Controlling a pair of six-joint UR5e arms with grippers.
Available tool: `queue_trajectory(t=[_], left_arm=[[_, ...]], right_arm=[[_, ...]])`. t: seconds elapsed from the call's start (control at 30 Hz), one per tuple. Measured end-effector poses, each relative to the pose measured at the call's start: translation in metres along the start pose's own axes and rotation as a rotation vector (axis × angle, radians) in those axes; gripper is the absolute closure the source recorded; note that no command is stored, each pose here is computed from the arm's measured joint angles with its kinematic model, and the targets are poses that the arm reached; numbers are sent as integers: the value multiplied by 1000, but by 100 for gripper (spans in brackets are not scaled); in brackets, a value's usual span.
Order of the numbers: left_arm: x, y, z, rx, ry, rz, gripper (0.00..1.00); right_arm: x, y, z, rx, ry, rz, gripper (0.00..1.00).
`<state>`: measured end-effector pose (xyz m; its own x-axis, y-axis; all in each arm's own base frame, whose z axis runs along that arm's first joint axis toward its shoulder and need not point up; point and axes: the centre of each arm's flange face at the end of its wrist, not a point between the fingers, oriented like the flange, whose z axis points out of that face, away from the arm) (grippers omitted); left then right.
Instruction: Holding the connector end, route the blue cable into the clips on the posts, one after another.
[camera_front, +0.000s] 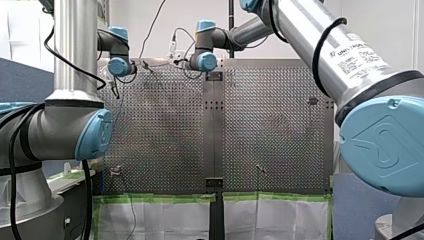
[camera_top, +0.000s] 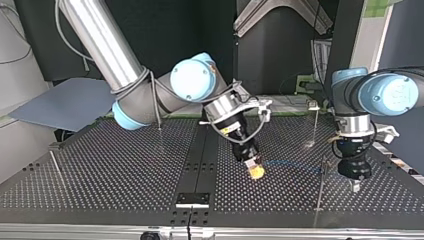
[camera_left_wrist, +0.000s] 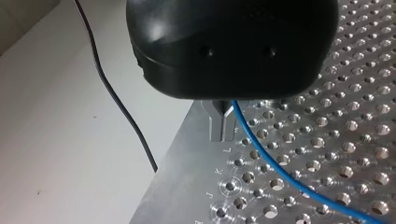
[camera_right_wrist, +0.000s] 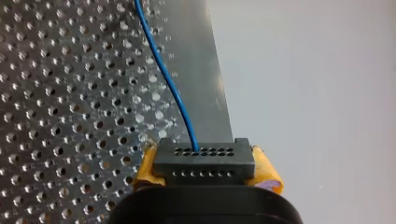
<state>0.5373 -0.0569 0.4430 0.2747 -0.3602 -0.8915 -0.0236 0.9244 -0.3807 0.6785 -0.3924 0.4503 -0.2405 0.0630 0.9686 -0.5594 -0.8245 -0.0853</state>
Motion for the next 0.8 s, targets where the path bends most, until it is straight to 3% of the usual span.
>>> queue_trajectory(t=[0.8], left_arm=[[-12,15,12,30,-57,-59,100]], right_arm=[[1,22,2,-20,2,-7,100]])
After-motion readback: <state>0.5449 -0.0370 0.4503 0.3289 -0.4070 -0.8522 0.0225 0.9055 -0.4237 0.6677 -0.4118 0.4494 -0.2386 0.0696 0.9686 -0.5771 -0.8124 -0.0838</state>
